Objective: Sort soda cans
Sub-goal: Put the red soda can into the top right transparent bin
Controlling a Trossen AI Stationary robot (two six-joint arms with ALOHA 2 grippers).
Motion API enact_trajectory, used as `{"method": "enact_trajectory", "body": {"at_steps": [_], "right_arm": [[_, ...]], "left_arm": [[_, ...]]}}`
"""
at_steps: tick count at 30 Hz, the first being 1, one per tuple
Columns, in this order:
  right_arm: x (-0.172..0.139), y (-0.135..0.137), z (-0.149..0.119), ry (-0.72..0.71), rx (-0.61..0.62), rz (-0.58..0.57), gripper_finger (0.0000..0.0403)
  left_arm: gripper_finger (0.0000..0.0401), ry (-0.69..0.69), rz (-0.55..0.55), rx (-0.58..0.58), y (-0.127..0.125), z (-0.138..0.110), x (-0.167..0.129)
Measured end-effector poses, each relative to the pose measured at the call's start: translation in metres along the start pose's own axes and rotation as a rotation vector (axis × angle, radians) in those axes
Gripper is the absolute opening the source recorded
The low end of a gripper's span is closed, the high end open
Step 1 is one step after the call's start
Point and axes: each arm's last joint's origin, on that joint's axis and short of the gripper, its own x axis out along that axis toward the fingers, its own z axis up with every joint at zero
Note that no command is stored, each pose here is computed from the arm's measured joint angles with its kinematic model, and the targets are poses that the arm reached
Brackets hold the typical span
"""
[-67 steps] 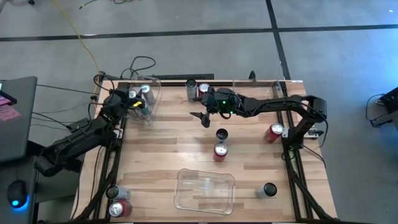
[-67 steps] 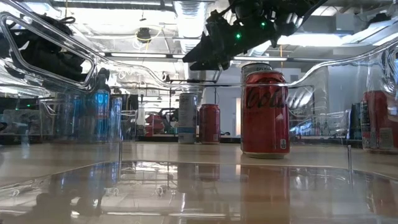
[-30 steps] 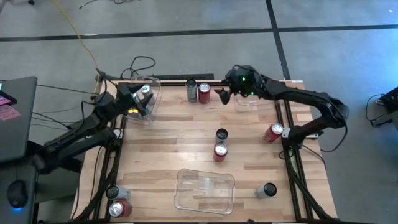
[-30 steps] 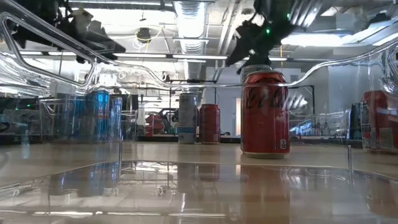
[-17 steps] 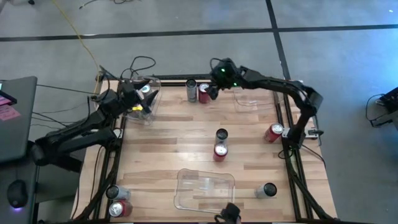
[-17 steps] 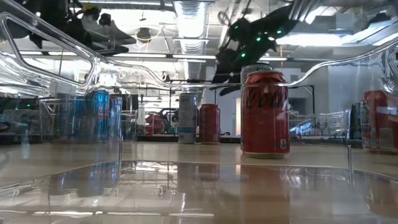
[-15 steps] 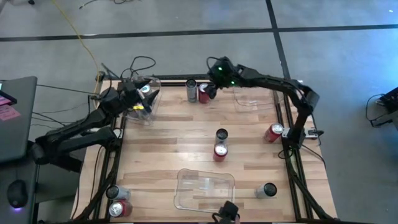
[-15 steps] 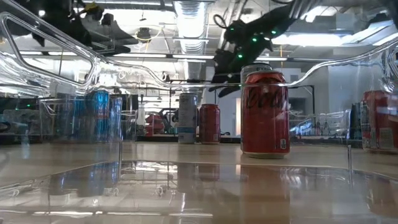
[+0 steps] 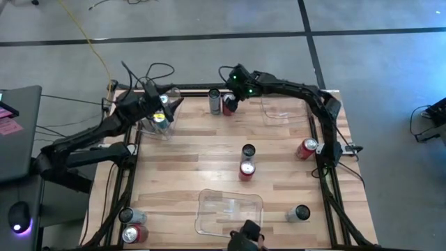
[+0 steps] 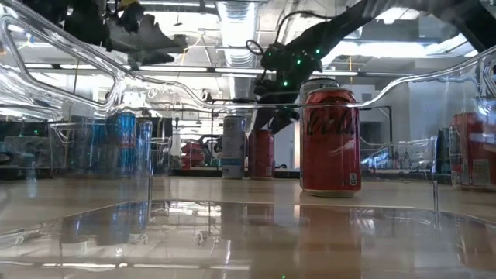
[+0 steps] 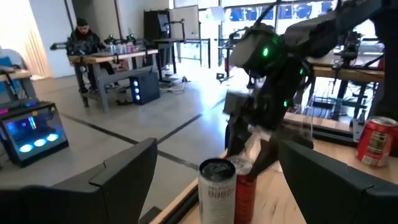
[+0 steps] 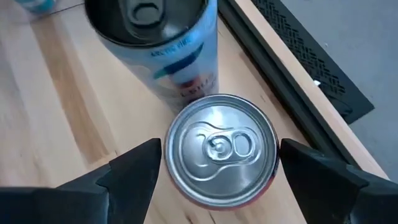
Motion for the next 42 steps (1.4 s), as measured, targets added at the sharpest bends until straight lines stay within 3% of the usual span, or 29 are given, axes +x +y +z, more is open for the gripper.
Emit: {"method": "enact_trajectory", "body": {"at_steps": [19, 26, 36, 42], "right_arm": [[0.000, 0.000, 0.000, 0.003, -0.011, -0.001, 0.0381], [0.000, 0.000, -0.001, 0.016, -0.050, -0.001, 0.0351], [-0.001, 0.001, -0.001, 0.010, -0.074, 0.000, 0.0265], [-0.003, 0.001, -0.005, 0.060, -0.070, -0.003, 0.0247]], "left_arm": [[0.0332, -0.074, 0.003, 0.020, 0.001, 0.013, 0.000], [0.0332, -0.074, 0.003, 0.018, 0.001, 0.013, 0.000], [0.0332, -0.071, 0.003, 0.015, 0.001, 0.013, 0.000], [0.0332, -0.061, 0.002, 0.014, 0.001, 0.012, 0.000]]}}
